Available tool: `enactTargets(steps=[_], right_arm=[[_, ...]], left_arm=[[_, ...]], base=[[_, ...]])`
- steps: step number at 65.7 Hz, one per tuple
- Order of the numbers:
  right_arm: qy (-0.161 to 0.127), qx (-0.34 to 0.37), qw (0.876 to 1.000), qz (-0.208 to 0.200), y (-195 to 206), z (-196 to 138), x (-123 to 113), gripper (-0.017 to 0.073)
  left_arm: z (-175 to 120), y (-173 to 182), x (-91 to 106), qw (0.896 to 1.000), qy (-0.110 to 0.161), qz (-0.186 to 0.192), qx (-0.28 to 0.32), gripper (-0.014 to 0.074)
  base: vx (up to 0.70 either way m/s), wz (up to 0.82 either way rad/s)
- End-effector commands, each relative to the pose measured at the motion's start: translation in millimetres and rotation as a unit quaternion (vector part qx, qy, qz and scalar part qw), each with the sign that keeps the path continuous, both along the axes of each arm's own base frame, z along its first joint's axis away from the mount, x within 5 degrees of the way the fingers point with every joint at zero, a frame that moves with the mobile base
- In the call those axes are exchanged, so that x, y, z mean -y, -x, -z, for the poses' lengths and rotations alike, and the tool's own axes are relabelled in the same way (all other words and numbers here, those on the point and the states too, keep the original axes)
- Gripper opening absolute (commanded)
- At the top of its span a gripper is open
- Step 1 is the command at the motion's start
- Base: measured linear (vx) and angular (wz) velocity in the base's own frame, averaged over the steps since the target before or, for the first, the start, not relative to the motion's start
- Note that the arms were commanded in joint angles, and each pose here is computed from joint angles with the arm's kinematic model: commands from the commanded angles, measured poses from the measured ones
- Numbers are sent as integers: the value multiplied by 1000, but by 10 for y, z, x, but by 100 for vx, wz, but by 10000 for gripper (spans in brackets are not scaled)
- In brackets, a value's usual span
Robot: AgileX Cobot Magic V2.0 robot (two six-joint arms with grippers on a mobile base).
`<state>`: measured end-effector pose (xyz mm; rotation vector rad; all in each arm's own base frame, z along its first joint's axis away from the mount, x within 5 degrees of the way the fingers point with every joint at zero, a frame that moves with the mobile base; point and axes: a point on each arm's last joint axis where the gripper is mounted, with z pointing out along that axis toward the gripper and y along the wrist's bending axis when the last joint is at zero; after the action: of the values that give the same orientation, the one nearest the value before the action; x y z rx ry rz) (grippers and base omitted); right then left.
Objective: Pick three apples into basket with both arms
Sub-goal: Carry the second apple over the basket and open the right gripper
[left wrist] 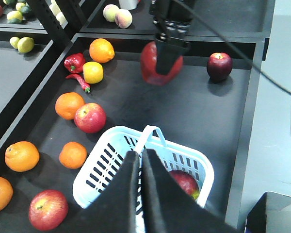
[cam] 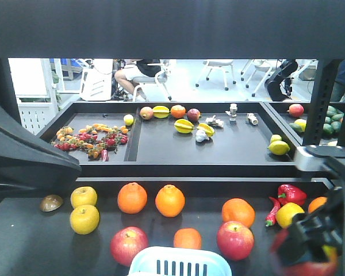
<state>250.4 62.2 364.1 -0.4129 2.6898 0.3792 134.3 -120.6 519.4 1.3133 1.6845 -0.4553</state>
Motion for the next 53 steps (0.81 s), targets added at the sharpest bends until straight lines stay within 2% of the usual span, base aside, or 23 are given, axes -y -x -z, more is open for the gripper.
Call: enactTargets(steps=[1, 25, 37, 53], right_arm=[[-28, 15, 999, -39, 207, -188, -219, 292], [-47, 5, 986, -161, 360, 4, -1135, 292], [-40, -11, 984, -176, 201, 297, -1435, 292], [-16, -52, 984, -169, -39, 723, -1606, 315]], left_arm=[[-132, 100, -18, 999, 35, 5, 20, -8], [-132, 100, -18, 999, 35, 5, 20, -8], [-132, 100, -18, 999, 35, 5, 20, -8], [-132, 100, -18, 999, 35, 5, 20, -8]], base=[[0, 0], [0, 0], [0, 0], [0, 0]])
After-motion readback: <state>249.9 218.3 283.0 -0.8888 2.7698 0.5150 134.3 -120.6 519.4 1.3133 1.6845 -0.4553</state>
